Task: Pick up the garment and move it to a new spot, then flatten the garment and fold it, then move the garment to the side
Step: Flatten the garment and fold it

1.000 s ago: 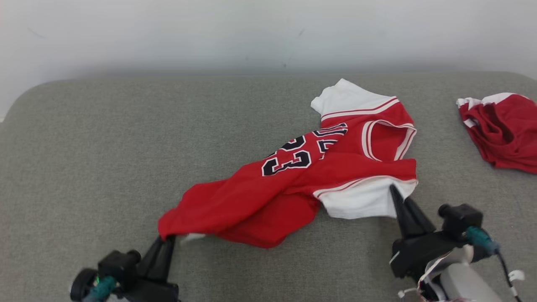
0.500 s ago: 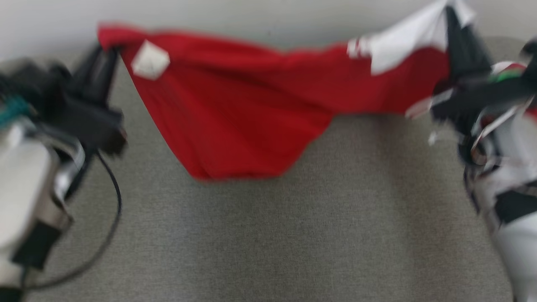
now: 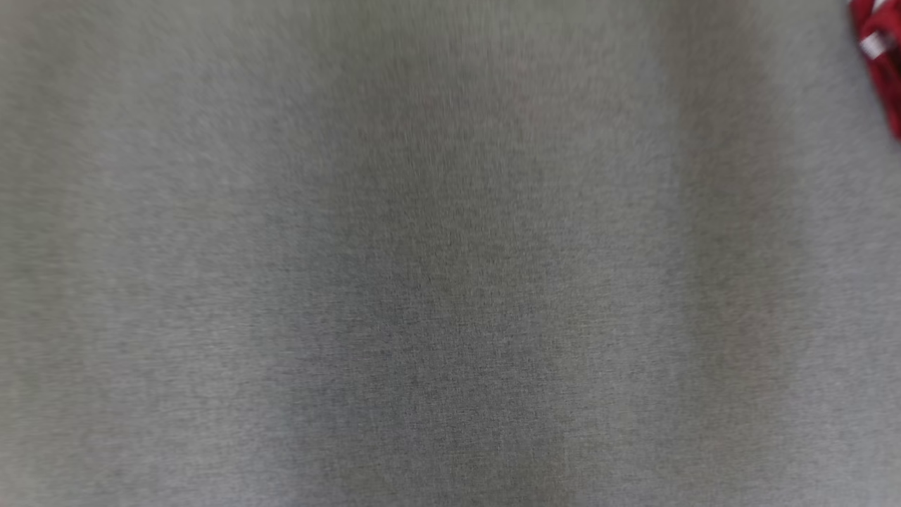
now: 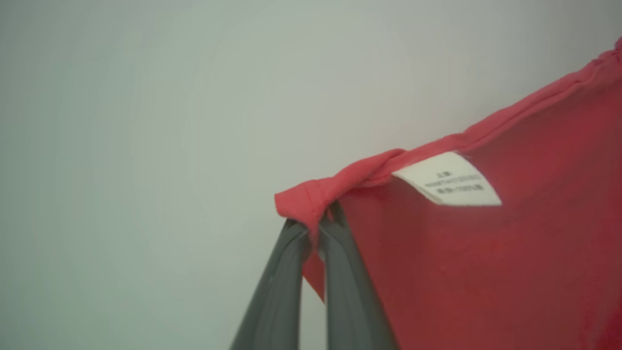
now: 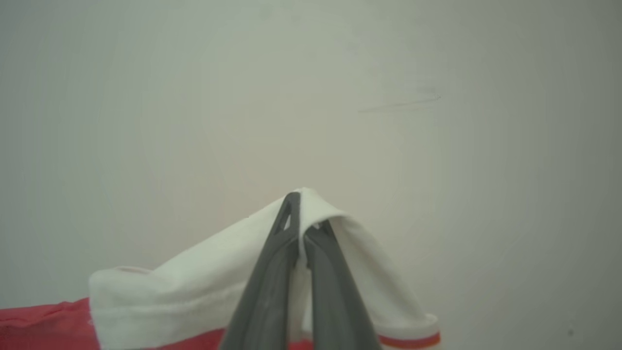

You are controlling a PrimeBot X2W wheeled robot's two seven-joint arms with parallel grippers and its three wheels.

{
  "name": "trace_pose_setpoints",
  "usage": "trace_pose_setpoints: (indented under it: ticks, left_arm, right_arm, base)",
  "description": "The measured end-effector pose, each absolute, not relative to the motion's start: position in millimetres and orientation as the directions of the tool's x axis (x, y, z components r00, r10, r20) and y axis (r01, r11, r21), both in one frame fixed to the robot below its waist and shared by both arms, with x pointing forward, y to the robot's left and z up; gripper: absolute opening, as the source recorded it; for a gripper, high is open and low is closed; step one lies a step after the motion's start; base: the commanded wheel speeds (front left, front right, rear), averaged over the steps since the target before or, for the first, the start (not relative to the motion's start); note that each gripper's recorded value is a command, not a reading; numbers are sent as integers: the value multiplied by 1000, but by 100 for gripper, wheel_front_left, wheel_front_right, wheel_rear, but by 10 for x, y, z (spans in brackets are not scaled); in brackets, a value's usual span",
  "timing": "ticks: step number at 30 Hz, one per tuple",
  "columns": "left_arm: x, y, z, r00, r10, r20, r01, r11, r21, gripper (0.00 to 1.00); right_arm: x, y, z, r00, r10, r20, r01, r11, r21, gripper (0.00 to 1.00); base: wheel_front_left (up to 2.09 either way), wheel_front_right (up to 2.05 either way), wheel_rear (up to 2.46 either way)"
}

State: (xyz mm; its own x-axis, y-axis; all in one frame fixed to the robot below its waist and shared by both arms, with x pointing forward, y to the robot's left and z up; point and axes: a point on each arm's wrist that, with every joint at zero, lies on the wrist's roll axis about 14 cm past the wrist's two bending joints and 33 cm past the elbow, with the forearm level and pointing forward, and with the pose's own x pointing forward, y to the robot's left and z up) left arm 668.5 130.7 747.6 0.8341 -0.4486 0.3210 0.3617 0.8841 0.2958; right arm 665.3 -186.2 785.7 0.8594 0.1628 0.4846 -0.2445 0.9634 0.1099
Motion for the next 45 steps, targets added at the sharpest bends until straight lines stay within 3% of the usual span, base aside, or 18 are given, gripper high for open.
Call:
trace_pose_setpoints:
  ticks: [4,12,27,37,45]
  left_arm:
    - [7046,1341,7515,845,-421,328,341,899,277,0]
    - [7395,1408,7573,860,-385,334,298,911,283,0]
    - [7674,1206,7089,862,-423,278,358,898,257,0]
    - [7593,1275,6656,861,-429,272,396,903,169,0]
    - [7169,1374,6078,890,-418,184,418,908,42,0]
  right_arm:
    - [6979,-1838,7989,863,161,478,-197,980,26,0]
    - [7266,-1791,8198,850,149,506,-151,988,-36,0]
    - [7591,-1733,7680,882,142,450,-140,989,-38,0]
    - [7532,-1519,7321,877,211,431,-214,976,-42,0]
    - [7063,-1459,6621,900,281,332,-309,951,31,0]
  base:
    - [0,0,0]
    - [0,0,0]
    - [0,0,0]
    - [0,0,0]
    - [0,0,0]
